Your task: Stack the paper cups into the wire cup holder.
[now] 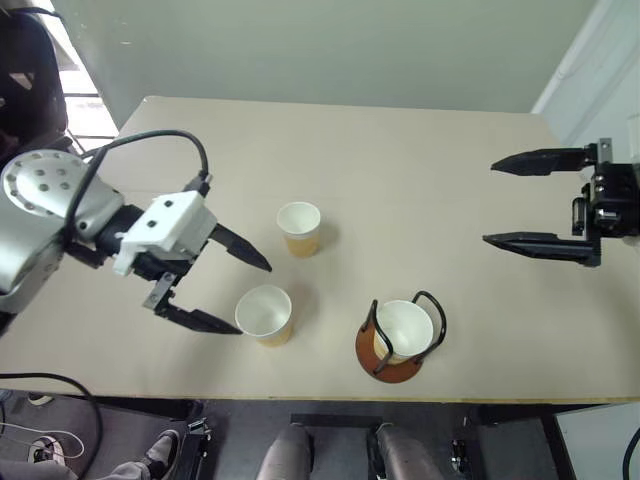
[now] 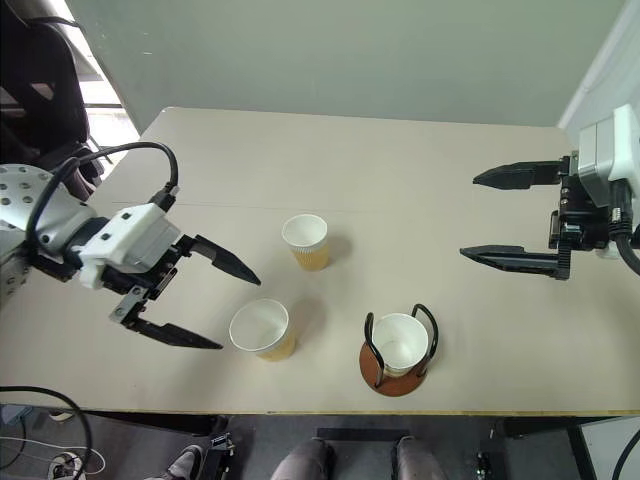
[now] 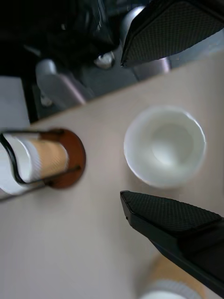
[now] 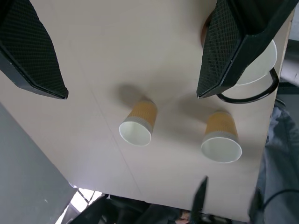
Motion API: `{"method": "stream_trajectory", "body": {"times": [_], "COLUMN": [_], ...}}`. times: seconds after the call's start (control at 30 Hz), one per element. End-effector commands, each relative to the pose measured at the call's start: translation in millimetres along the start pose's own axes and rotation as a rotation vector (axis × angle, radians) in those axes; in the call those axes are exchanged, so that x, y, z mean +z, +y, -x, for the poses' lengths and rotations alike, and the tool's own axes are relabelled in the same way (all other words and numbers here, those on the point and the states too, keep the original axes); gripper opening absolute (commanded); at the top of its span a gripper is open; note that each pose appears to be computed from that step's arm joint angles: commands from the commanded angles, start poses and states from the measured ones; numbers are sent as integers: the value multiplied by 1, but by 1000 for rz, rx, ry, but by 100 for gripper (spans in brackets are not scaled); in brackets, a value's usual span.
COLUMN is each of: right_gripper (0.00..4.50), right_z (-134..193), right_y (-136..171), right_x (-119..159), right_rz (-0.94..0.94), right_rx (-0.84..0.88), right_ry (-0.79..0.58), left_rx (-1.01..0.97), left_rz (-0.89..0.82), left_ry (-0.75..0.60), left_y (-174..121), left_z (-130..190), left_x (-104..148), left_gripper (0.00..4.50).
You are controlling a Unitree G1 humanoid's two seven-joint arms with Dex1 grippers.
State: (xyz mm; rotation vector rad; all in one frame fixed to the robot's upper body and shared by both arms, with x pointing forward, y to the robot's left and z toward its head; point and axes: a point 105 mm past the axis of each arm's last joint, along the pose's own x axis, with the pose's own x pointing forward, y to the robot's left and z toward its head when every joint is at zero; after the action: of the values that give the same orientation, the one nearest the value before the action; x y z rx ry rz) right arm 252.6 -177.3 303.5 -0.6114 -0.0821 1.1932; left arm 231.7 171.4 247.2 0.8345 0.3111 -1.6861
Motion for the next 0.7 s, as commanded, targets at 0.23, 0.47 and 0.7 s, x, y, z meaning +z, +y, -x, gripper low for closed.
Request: {"method": "stream_trajectory", "body": {"times": [0.23,0.47,0.7], "right_gripper": [449,449,450], "right_z": [6,10,11], "right_y": [-4,-4,-5], "right_x": [9,12,12], "right_rz": [67,85,92], "right_rx": [-44,-47,-46], "right_ry": [-8,7,20], "left_rx": [-98,-140,-137], "left_rz": [-81,-127,-169], "left_ry": [97,118,227], "left_y": [-5,-8,-7], "left_z": [-23,-44,-51], "left_x": [-21,-27,-47], "left_gripper": [450,450,432]}}
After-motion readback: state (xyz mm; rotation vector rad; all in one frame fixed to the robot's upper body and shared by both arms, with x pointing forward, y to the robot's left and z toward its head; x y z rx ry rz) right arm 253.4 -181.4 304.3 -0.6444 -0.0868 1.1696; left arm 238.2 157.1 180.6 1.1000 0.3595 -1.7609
